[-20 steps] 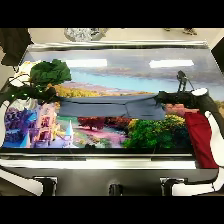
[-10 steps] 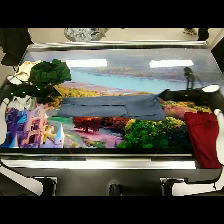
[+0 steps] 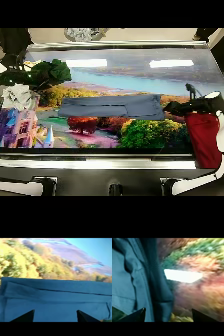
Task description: Fold the shirts.
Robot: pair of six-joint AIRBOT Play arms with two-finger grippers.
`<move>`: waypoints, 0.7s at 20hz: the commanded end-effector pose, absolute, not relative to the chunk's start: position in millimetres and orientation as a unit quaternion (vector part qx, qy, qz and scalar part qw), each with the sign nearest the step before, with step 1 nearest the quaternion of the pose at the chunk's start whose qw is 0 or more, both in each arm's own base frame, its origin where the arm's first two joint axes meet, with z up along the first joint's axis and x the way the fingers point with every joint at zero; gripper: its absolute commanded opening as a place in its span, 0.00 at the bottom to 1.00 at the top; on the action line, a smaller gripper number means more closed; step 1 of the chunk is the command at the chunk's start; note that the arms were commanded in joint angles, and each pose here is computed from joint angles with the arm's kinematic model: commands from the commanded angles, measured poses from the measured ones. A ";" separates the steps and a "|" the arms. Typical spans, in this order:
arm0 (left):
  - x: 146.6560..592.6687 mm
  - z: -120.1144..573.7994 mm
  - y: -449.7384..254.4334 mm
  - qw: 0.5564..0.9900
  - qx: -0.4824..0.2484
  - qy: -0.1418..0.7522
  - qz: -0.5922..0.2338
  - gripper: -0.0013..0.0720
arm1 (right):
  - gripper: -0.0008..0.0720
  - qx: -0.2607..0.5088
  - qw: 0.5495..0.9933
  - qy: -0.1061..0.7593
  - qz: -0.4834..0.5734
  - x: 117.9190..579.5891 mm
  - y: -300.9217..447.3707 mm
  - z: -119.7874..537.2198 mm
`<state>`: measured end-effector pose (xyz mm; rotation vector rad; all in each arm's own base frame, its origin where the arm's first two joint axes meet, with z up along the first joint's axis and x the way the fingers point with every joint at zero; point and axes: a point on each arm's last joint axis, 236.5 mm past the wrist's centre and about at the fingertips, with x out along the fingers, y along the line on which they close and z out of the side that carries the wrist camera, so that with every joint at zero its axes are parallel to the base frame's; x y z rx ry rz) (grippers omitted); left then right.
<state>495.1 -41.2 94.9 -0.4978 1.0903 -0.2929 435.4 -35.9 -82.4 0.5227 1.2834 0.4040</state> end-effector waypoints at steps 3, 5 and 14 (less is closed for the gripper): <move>479.1 138.7 -84.9 0.833 -0.199 0.484 -0.180 0.85 | 0.97 0.281 0.731 0.583 0.217 454.5 26.7 -96.7; 475.9 140.9 -96.5 0.832 -0.193 0.485 -0.191 0.85 | 0.90 0.284 0.735 0.575 0.218 463.9 46.0 -94.8; 448.8 59.3 -199.0 0.801 -0.132 0.521 -0.264 0.07 | 0.06 0.249 0.776 0.519 0.258 464.8 69.7 -1.3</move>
